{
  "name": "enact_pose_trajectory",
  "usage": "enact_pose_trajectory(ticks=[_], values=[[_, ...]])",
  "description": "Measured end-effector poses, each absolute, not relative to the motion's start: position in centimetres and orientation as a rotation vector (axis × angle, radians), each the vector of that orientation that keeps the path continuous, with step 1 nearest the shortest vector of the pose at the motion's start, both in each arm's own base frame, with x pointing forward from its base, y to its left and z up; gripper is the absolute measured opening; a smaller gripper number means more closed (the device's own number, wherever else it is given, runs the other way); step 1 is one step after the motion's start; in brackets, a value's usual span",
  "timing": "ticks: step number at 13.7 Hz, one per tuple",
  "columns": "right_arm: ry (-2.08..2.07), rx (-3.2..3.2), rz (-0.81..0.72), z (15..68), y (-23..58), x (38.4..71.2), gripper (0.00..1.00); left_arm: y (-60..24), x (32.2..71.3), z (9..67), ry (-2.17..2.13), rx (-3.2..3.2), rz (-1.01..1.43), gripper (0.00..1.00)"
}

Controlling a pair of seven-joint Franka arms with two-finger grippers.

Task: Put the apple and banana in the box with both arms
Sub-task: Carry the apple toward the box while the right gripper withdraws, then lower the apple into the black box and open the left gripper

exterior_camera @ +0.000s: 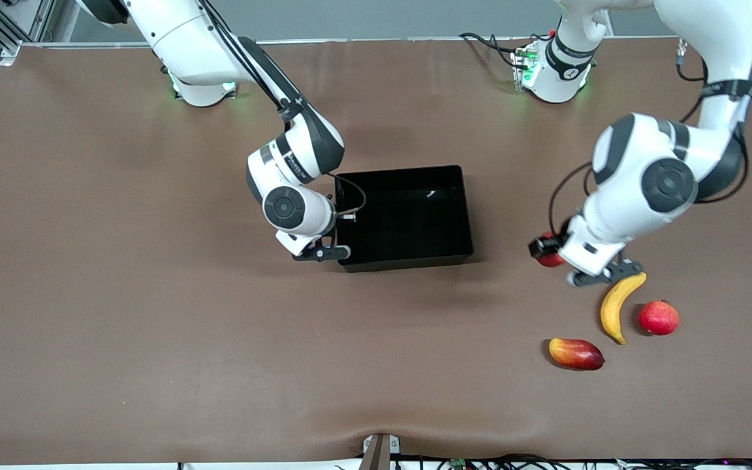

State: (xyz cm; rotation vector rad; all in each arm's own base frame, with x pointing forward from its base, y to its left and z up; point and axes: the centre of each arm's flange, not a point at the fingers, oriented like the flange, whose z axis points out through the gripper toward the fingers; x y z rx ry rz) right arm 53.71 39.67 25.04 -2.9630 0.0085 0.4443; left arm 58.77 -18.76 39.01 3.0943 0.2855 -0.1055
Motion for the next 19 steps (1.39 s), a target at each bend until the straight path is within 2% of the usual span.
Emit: enact_pose_trajectory(ticks=[3,5,7,9,13,15,19], values=[[0.090,-2.949,0.465,29.5,36.1,57.2,0.56,-25.4,54.2,38.2,0.390,3.089,-0.168,0.73],[0.153,-2.928,0.558,37.0,30.6,60.5,0.78,-30.2,51.0,37.4,0.461,3.074,-0.188,0.73],[0.228,-2.911,0.608,44.2,24.0,62.3,0.97,-33.4,48.7,36.4,0.510,3.050,-0.178,0.73],[0.358,-2.886,0.585,48.6,16.3,63.9,1.00,-35.7,46.6,34.3,0.532,3.028,-0.154,0.73],[0.468,-2.833,0.546,52.7,4.0,64.7,1.00,-37.9,43.4,28.7,0.552,3.052,-0.137,0.73],[0.488,-2.858,0.553,55.2,1.1,63.9,1.00,-38.8,42.4,26.4,0.559,3.105,-0.096,0.73],[0.387,-3.091,0.416,61.4,1.1,61.0,1.00,-39.2,42.0,21.7,0.568,3.126,-0.060,0.73]])
